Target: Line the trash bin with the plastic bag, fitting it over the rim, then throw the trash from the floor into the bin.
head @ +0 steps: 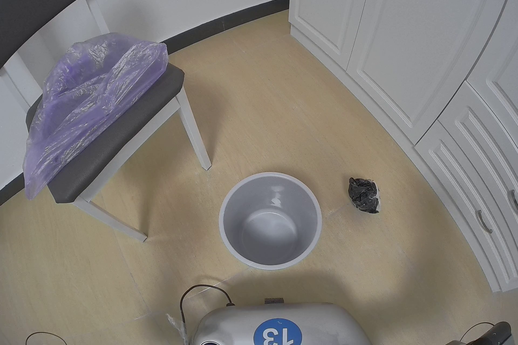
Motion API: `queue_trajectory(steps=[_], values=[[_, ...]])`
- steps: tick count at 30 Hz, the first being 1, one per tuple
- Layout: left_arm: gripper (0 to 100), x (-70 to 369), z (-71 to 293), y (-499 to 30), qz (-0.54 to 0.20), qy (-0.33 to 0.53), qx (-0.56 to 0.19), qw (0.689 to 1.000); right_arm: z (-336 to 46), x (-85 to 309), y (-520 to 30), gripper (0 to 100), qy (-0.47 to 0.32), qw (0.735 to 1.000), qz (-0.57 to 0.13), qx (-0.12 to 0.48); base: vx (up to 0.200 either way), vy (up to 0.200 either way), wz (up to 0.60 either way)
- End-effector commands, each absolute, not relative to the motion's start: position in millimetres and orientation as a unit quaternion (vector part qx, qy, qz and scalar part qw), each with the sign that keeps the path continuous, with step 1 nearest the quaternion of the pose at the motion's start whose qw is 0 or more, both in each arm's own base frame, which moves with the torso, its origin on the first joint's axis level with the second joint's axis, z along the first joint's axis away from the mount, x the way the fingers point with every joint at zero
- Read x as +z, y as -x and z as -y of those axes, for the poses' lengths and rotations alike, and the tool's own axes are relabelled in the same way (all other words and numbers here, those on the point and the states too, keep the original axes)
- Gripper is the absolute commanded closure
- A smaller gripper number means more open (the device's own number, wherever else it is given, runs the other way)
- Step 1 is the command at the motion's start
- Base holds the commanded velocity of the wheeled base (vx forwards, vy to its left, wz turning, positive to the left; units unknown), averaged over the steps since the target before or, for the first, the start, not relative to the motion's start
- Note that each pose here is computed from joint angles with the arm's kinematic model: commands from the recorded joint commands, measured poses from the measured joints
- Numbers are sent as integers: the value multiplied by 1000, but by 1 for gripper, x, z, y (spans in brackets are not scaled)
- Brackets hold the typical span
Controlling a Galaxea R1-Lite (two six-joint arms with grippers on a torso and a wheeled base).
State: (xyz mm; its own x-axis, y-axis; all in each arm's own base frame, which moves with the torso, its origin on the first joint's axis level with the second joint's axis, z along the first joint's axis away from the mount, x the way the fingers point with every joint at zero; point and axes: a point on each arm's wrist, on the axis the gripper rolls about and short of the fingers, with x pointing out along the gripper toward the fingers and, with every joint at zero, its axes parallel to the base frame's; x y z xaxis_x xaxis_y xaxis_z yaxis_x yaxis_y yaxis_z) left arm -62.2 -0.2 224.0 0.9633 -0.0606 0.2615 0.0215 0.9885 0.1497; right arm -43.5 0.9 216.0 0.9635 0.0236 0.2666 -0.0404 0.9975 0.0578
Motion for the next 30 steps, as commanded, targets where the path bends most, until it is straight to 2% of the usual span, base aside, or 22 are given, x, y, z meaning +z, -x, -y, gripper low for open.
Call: queue_trajectory(steps=[1, 7, 11, 14, 16, 19, 30], values=[[0, 267, -1, 4, 19, -157, 47, 986, 0, 291, -18, 0, -23, 995, 94, 8, 0, 0, 0], [0, 263, -6, -38, -76, -205, 104, 970, 0, 304, -42, 0, -23, 996, 82, 7, 0, 0, 0], [0, 258, -7, -56, -119, -238, 106, 958, 0, 285, -46, 0, -24, 998, 53, 7, 0, 0, 0], [0, 254, -11, -69, -155, -259, 135, 944, 0, 271, -48, 0, -26, 999, 39, 7, 0, 0, 0], [0, 254, -11, -69, -155, -259, 135, 944, 0, 271, -48, 0, -26, 999, 39, 7, 0, 0, 0], [0, 249, -18, -85, -204, -287, 172, 920, 0, 267, -51, 0, -27, 999, 44, 12, 0, 0, 0], [0, 237, -30, -126, -258, -306, 213, 892, -1, 265, -54, 0, -35, 999, 36, 20, 0, 0, 0]])
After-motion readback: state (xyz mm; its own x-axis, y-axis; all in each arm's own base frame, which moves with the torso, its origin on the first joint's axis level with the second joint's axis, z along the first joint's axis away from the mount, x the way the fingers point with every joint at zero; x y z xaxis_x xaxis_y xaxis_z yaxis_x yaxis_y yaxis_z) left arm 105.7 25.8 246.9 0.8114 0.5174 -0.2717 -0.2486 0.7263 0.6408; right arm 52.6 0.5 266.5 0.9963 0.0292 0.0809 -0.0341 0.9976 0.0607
